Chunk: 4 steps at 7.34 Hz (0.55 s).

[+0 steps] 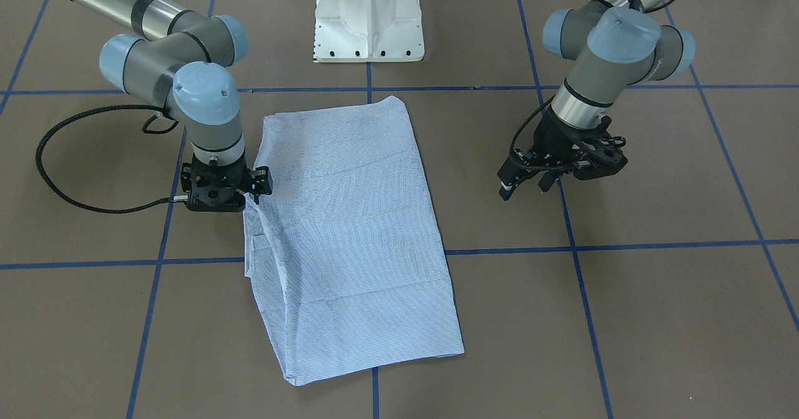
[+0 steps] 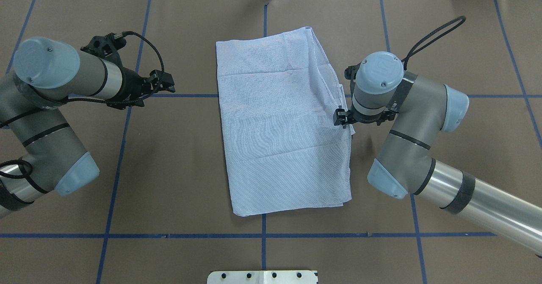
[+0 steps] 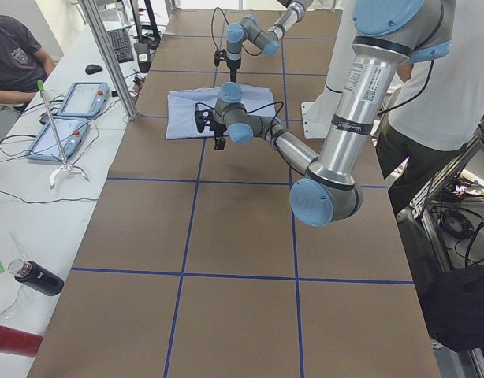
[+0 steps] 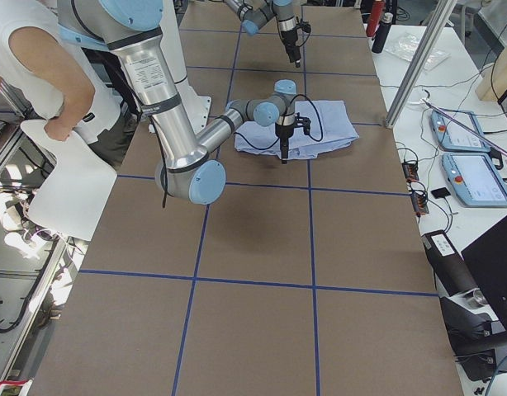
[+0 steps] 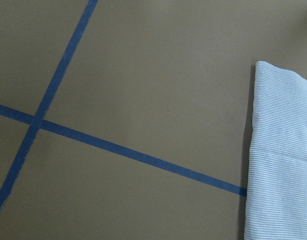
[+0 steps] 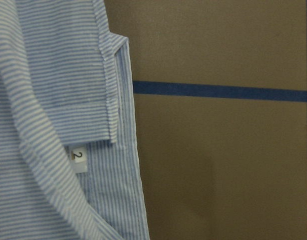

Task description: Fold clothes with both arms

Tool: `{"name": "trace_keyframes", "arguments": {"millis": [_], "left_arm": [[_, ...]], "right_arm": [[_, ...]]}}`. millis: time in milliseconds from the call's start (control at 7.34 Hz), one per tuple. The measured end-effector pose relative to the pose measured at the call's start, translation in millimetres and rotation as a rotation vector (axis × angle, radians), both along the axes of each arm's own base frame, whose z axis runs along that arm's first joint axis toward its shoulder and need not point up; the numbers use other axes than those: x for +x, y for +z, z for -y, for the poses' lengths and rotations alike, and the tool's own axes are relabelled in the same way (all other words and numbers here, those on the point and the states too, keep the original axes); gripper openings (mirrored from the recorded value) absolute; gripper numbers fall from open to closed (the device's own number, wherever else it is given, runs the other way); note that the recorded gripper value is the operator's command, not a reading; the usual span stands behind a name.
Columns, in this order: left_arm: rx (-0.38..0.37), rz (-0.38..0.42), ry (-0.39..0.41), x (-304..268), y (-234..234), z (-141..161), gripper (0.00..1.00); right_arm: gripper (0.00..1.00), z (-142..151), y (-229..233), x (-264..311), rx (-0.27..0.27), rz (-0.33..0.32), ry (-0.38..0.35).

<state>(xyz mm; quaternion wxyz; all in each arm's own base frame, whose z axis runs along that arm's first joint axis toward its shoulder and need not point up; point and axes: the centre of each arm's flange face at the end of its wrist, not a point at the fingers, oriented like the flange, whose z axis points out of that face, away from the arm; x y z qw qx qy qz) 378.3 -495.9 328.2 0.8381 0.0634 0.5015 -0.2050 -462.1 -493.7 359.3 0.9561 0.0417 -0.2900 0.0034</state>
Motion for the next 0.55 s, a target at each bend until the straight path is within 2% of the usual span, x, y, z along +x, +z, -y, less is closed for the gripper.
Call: {"name": "trace_keyframes", "arguments": {"millis": [273,409,545], "left_arm": [[0.004,-0.008,-0.004,-0.9,-5.7,-0.9,1.00],[0.011,-0.013,-0.010,-1.8,-10.4,-1.0,1.00],[0.019,-0.018,-0.015,-2.7,-14.9,-1.6,1.00]], "right_arm": [[1.00,23.4,-9.3,20.1,0.045,0.035,0.013],[1.00,35.7,-21.2,26.0,0.087,0.082,0.025],[1.00,44.7,-37.4,27.6,0.108,0.133,0.027]]}}
